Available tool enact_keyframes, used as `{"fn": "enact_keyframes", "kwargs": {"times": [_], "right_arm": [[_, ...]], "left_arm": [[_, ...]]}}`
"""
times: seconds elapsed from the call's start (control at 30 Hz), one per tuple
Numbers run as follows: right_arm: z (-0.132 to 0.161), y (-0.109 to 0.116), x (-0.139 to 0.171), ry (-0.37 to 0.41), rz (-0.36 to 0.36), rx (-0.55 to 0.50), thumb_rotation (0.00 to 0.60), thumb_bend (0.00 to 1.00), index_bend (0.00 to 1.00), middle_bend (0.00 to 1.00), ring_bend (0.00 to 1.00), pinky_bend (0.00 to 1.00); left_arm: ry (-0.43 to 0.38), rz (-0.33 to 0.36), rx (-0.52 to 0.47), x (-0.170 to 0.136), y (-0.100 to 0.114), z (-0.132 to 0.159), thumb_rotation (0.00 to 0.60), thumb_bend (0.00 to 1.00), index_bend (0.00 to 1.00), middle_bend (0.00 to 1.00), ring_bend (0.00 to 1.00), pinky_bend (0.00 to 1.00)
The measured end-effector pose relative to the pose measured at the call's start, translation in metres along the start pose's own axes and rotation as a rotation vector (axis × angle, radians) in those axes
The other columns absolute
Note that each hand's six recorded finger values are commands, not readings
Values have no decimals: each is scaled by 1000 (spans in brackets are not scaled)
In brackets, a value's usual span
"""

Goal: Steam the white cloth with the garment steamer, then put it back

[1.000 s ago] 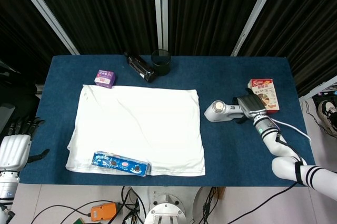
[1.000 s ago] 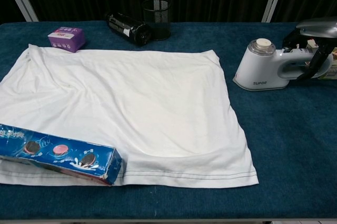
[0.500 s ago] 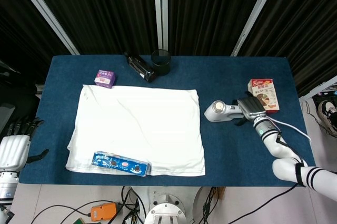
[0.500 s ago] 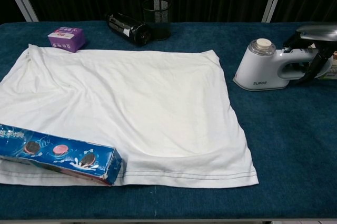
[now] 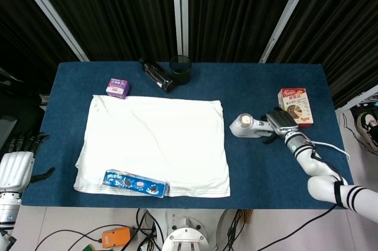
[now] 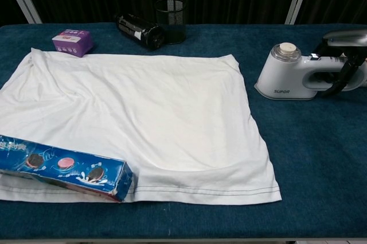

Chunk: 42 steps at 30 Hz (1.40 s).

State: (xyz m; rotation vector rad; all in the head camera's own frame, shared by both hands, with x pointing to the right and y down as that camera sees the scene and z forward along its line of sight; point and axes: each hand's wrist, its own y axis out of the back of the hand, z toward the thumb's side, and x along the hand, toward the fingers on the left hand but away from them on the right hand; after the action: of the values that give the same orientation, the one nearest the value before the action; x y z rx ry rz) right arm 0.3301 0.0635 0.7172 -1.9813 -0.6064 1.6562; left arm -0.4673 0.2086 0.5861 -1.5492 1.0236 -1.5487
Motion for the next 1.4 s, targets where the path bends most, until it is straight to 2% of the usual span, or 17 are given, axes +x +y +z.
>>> {"fn": "enact_keyframes", "kwargs": {"times": [0.37, 0.47, 0.6, 0.67, 0.8, 0.97, 1.03, 1.13, 1.2, 1.23, 1.33, 1.4], "right_arm": [[-2, -6, 1, -17, 25, -17, 600, 0, 713, 667, 663, 167], [-2, -7, 2, -18, 27, -26, 600, 74, 751, 681, 689, 169], [-2, -8, 1, -18, 25, -30, 600, 226, 825, 719, 733, 175], [-2, -8, 1, -16, 23, -35, 600, 240, 864, 743, 764, 192], [-1, -7, 0, -6, 19, -47, 600, 240, 952, 793, 816, 265], [3, -5, -2, 20, 7, -66, 600, 240, 997, 816, 839, 363], [6, -4, -2, 39, -2, -67, 600, 240, 1000, 826, 849, 435], [11, -2, -2, 74, -20, -72, 600, 240, 1000, 839, 860, 607], [15, 0, -2, 103, -33, -84, 600, 250, 1000, 842, 865, 659], [17, 0, -1, 117, -39, -91, 600, 268, 1000, 844, 867, 673], [24, 5, 1, 172, -63, -115, 600, 435, 1000, 858, 883, 717], [30, 11, 4, 221, -87, -125, 600, 507, 1000, 865, 890, 735]], "left_arm": [[-5, -1, -3, 2, -1, 1, 600, 87, 187, 138, 37, 0], [-6, -3, -3, 3, -1, 1, 600, 87, 187, 138, 37, 0], [-10, -2, -4, 4, -1, 3, 600, 87, 187, 138, 37, 0], [-10, -3, -5, 4, -2, 3, 600, 87, 186, 138, 37, 0], [-7, -6, -6, 4, -2, 2, 600, 87, 187, 138, 36, 0], [-7, -6, -6, 4, -3, 2, 600, 87, 187, 138, 37, 0], [-6, -5, -6, 4, -2, 3, 600, 87, 187, 138, 37, 0], [-7, -3, -7, 5, -2, 3, 600, 86, 187, 138, 37, 0], [-11, 4, -6, 6, -1, 4, 600, 81, 187, 138, 37, 0], [-16, 10, -6, 7, 0, 5, 600, 80, 187, 138, 37, 0], [-35, 21, -4, 11, 3, 10, 600, 80, 186, 138, 38, 0], [-63, 28, 3, 15, 6, 17, 600, 82, 187, 138, 39, 0]]}}
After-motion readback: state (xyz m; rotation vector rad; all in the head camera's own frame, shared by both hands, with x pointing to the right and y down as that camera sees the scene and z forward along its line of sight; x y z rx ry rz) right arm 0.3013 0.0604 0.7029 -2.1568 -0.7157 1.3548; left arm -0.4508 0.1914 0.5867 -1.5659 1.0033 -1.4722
